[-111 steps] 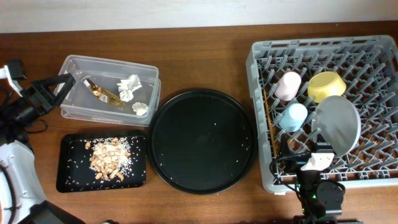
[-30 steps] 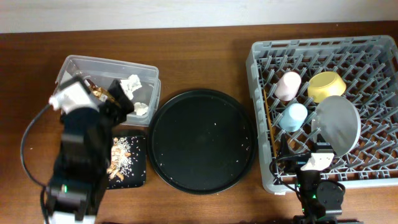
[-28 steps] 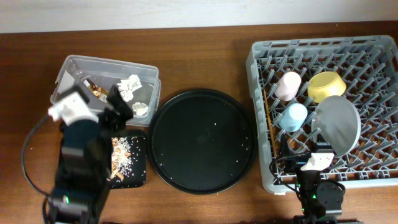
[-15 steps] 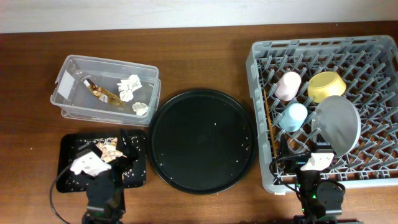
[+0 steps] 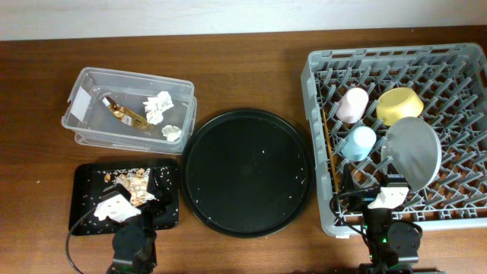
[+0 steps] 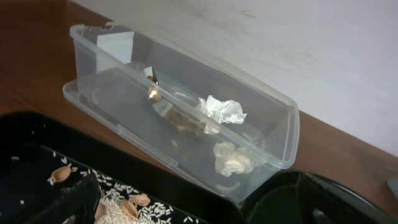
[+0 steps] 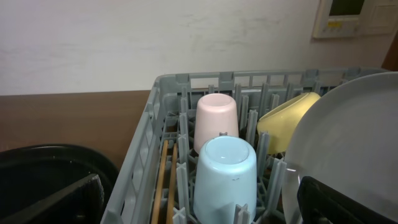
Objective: Sort waste into correct bins and load items into the dishwasher rack
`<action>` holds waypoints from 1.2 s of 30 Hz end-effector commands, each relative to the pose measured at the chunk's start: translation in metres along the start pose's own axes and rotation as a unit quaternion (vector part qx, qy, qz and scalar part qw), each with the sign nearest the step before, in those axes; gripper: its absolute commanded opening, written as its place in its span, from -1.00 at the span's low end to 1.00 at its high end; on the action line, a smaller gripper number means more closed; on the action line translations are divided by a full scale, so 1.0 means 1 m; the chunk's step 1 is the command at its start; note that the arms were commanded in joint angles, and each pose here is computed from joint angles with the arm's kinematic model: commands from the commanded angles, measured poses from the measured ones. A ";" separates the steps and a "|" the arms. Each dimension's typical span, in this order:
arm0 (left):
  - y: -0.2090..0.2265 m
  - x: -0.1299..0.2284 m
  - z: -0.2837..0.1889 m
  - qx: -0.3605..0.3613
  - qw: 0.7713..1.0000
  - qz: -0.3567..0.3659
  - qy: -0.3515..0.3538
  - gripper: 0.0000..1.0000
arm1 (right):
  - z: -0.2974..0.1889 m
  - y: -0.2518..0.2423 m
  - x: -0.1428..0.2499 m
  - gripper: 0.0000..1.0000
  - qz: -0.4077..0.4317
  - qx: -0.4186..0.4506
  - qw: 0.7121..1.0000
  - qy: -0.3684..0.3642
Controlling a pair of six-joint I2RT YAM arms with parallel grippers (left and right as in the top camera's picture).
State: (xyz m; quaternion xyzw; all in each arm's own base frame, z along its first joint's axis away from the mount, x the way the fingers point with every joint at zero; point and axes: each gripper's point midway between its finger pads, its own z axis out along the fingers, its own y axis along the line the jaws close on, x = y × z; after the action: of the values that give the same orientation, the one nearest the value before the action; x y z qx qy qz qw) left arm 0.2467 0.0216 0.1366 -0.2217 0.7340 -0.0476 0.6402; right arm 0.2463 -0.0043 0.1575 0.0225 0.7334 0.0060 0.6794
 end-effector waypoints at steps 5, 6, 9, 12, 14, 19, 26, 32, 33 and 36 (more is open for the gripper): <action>-0.024 0.009 -0.004 0.077 0.979 0.190 0.007 0.99 | 0.000 -0.001 0.002 0.97 -0.003 0.002 1.000 0.000; -0.026 0.009 -0.004 0.086 0.973 0.213 0.006 0.99 | 0.000 -0.001 0.002 0.97 -0.003 0.002 1.000 0.000; -0.019 0.007 -0.002 0.079 0.968 0.238 0.005 0.99 | 0.000 -0.001 0.002 0.97 -0.003 0.002 1.000 0.000; -0.012 0.002 -0.001 0.063 0.970 0.234 -0.001 0.99 | 0.000 -0.001 0.002 0.97 -0.003 0.002 1.000 0.000; -0.012 -0.003 -0.002 0.062 0.971 0.231 -0.012 0.99 | 0.000 -0.001 0.002 0.97 -0.003 0.002 1.000 0.000; -0.016 -0.018 -0.008 0.066 0.970 0.228 -0.048 0.99 | 0.000 -0.001 0.002 0.97 -0.003 0.002 1.000 0.000; -0.016 -0.018 -0.008 0.067 0.970 0.230 -0.047 0.99 | 0.000 -0.001 0.002 0.97 -0.003 0.002 1.000 0.000; -0.021 -0.015 -0.008 0.083 0.968 0.231 -0.043 0.99 | 0.000 -0.001 0.002 0.97 -0.003 0.002 1.000 0.000; -0.021 -0.015 -0.008 0.083 0.968 0.231 -0.043 0.99 | 0.000 -0.001 0.002 0.97 -0.003 0.002 1.000 0.000; -0.021 -0.015 -0.008 0.083 0.968 0.231 -0.044 0.99 | 0.000 -0.001 0.002 0.97 -0.003 0.002 1.000 0.000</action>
State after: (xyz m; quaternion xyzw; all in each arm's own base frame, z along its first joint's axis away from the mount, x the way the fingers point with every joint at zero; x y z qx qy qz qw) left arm 0.2454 0.0087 0.1626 -0.0046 0.7299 0.0501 0.6817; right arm 0.2463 -0.0044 0.1575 0.0228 0.7334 0.0060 0.6794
